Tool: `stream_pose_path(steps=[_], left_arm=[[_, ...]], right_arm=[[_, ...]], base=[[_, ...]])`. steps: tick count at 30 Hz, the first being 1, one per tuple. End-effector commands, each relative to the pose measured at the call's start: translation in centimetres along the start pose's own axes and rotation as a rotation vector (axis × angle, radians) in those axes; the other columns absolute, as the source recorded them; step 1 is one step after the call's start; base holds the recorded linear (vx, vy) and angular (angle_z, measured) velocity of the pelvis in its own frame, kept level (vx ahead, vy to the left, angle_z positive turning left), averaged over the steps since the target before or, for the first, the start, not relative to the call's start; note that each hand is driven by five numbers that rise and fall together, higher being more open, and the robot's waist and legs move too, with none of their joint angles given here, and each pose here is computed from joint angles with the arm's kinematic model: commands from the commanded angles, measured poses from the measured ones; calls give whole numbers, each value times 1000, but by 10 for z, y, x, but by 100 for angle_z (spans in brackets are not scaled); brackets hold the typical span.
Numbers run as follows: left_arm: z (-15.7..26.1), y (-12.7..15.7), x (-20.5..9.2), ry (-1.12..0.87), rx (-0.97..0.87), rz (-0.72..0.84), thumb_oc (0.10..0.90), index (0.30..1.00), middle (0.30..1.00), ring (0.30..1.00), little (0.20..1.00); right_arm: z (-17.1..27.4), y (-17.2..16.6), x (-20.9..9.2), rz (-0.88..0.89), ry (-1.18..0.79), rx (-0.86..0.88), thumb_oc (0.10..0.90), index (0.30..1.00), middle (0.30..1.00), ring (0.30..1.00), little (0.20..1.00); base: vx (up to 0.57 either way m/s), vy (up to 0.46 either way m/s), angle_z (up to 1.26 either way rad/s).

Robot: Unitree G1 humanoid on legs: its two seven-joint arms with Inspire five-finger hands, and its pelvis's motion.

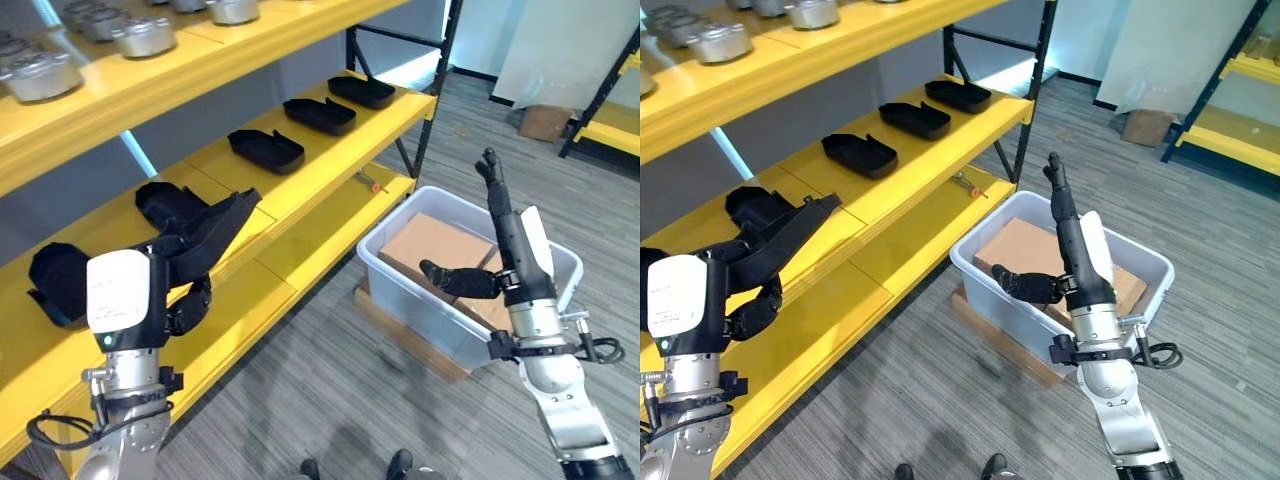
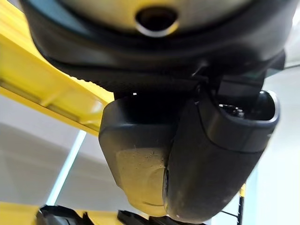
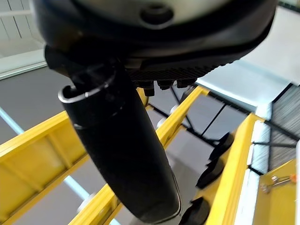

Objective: Move parts from the plastic box to the shelf.

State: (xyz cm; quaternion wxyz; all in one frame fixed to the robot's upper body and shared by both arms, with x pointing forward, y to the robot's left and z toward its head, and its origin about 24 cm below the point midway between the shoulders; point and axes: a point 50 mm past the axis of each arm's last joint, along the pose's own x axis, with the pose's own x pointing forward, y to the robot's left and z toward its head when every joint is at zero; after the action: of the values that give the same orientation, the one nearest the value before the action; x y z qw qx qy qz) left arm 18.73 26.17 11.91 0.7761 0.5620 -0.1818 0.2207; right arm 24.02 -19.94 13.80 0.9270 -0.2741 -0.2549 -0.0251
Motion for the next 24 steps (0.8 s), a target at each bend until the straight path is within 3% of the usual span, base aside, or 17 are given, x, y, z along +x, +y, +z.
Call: stream_pose_path(steps=[1,12,24], left_arm=[[21,53,31,-191,24,332,400,300,300,300,300],[17,47,39,-185,-14,305,400,300,300,300,300],[11,36,27,-113,-33,265,400,300,300,300,300]], right_arm=[[29,-14,15,-92,-197,-6,900,1000,1000,1000,1000],[21,-10,15,-89,-165,-36,900,1000,1000,1000,1000],[22,-15,13,-83,-171,-22,900,1000,1000,1000,1000]], base=[[-33,120,19],[-92,58,26],[-132,-107,18]])
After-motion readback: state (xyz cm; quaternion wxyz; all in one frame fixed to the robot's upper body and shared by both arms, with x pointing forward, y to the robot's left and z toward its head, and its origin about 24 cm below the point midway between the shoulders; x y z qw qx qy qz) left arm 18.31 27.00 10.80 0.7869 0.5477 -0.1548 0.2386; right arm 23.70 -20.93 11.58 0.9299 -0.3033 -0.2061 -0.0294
